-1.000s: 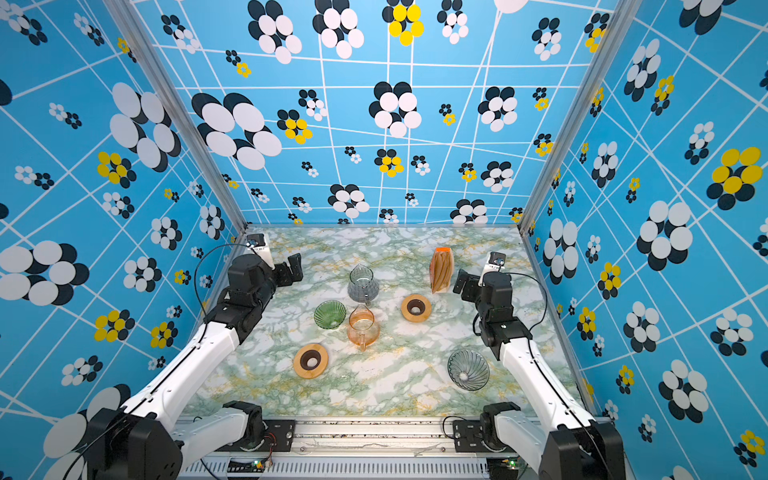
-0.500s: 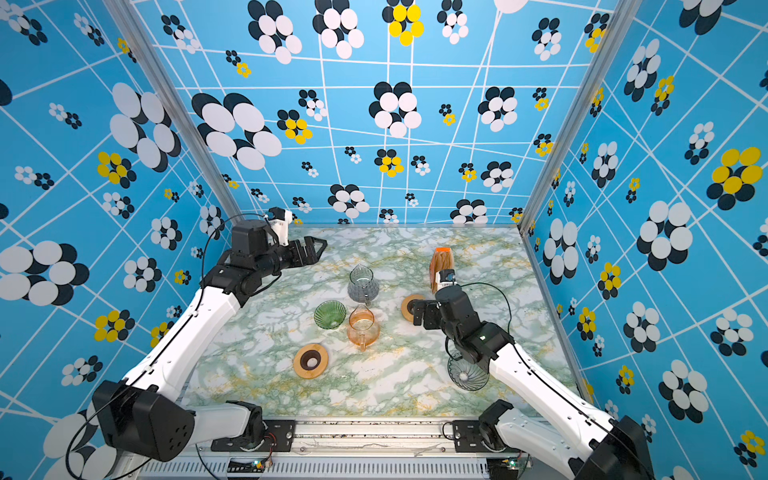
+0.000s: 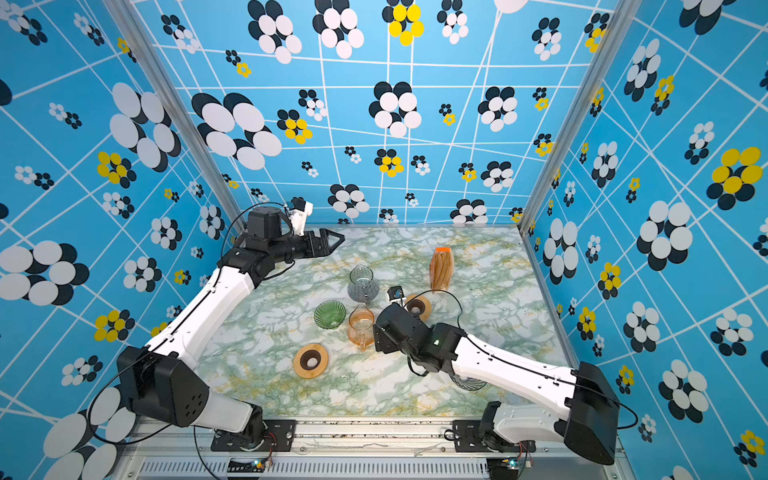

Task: Place the coffee filter in the dripper
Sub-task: 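Reach the right gripper toward the orange pitcher handle while the left arm rises forward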

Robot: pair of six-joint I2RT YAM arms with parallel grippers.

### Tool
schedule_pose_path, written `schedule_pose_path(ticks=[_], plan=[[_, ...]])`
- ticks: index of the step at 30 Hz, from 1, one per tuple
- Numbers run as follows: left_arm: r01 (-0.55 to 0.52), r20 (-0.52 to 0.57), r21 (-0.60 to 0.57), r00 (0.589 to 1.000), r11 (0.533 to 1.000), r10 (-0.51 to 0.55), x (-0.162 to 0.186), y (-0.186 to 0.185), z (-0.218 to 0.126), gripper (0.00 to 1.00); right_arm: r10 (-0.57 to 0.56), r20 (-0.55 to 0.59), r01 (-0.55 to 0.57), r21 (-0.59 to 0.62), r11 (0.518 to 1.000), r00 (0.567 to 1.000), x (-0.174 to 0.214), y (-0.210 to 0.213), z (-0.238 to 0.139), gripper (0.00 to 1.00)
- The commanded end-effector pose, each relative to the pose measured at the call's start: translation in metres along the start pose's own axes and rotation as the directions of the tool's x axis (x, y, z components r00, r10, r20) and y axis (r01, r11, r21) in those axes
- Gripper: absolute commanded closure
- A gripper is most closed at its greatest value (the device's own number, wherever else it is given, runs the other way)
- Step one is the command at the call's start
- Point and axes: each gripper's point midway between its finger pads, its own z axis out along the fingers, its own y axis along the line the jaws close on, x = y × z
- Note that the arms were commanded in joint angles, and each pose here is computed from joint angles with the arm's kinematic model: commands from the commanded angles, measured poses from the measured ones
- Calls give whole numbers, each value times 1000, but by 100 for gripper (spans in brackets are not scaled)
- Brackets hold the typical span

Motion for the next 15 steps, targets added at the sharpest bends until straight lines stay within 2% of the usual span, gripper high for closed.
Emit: schedule_pose_path(ticks=[1,6,11,15], plan=[[-41,-11,24,999,999,41,11,-8,-3,1,64,-17,-64,-48,997,998,2,18,4,28],[-34,0,-72,999,997,34,17,2,-5,1,53,-23,-54,-52,997,998,15,38,11,36],[-41,-17,-82,999,996,39,21,-1,-3,1,68,-48,-71,-63,996,997,27,50,18,44],[-93,-28,-111,995,989,91,26,-5,-4,1,93,-60,-95,-40,995,994,32,50,24,51]])
